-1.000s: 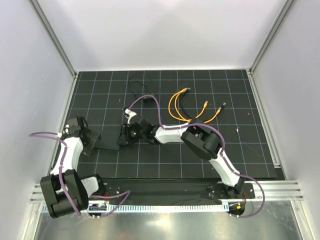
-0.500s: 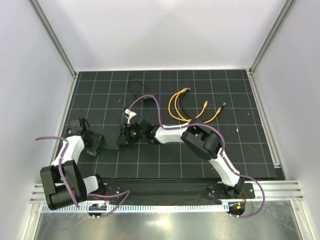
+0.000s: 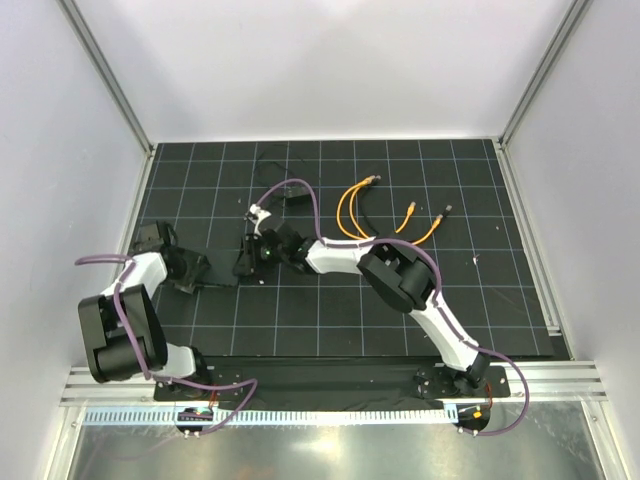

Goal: Pull the plug from the switch port

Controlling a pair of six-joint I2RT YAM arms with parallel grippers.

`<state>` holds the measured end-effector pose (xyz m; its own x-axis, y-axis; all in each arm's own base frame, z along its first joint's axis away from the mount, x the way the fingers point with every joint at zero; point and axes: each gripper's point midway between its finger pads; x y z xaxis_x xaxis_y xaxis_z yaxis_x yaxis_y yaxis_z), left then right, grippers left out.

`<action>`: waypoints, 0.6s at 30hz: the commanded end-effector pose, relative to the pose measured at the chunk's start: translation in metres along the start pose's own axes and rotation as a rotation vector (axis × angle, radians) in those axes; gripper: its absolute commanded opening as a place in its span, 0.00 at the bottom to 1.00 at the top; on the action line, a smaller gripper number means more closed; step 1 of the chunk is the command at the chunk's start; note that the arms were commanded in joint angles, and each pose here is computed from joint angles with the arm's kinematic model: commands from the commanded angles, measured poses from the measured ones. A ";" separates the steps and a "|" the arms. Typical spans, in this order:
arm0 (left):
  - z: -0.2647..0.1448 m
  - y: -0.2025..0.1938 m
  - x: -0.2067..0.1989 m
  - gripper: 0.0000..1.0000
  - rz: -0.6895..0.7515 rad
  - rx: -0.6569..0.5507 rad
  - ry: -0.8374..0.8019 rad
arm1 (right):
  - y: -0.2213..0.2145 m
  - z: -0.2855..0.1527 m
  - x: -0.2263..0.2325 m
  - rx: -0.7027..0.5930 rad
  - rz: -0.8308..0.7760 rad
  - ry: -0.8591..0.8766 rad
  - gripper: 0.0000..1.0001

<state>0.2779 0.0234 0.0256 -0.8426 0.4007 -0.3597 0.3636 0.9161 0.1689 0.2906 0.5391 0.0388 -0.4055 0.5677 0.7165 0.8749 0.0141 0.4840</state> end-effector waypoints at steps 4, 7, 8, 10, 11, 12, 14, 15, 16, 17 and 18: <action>0.025 0.000 0.004 0.54 0.017 0.022 0.037 | 0.035 0.005 0.002 -0.039 -0.029 0.026 0.44; 0.028 0.003 0.000 0.54 0.027 0.017 0.033 | 0.040 0.009 -0.006 -0.043 -0.022 0.020 0.44; 0.029 0.005 -0.002 0.55 0.028 0.012 0.033 | 0.042 0.011 -0.008 -0.047 -0.020 0.017 0.45; 0.032 0.004 -0.002 0.55 0.030 0.023 0.037 | 0.046 0.015 -0.016 -0.053 -0.019 0.006 0.47; 0.034 0.001 -0.003 0.55 0.031 0.037 0.034 | 0.050 0.018 -0.018 -0.059 -0.027 0.006 0.48; 0.034 0.001 -0.003 0.55 0.031 0.038 0.034 | 0.051 0.020 -0.019 -0.057 -0.035 0.003 0.48; 0.033 0.000 -0.002 0.55 0.038 0.041 0.033 | 0.052 0.021 -0.022 -0.049 -0.049 -0.010 0.49; 0.032 0.001 -0.004 0.56 0.050 0.035 0.023 | 0.056 0.021 -0.021 -0.057 -0.069 -0.012 0.51; 0.030 0.001 -0.002 0.57 0.056 0.036 0.027 | 0.056 0.022 -0.023 -0.056 -0.072 -0.017 0.52; 0.029 0.001 -0.002 0.58 0.061 0.031 0.028 | 0.057 0.021 -0.023 -0.060 -0.078 -0.019 0.52; 0.027 0.002 -0.001 0.59 0.073 0.026 0.029 | 0.058 0.021 -0.024 -0.062 -0.082 -0.024 0.54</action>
<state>0.3215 0.0245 0.0251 -0.7956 0.4133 -0.4429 0.3746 0.9103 0.1765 0.3455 0.5457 0.0402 -0.4320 0.5588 0.7079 0.8527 -0.0025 0.5223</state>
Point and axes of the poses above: each gripper's point midway between its finger pads, its own z axis out along the fingers, its own x axis along the line the jaws close on, y = z × x, and after that the axes turned 6 degrees about z, right-handed
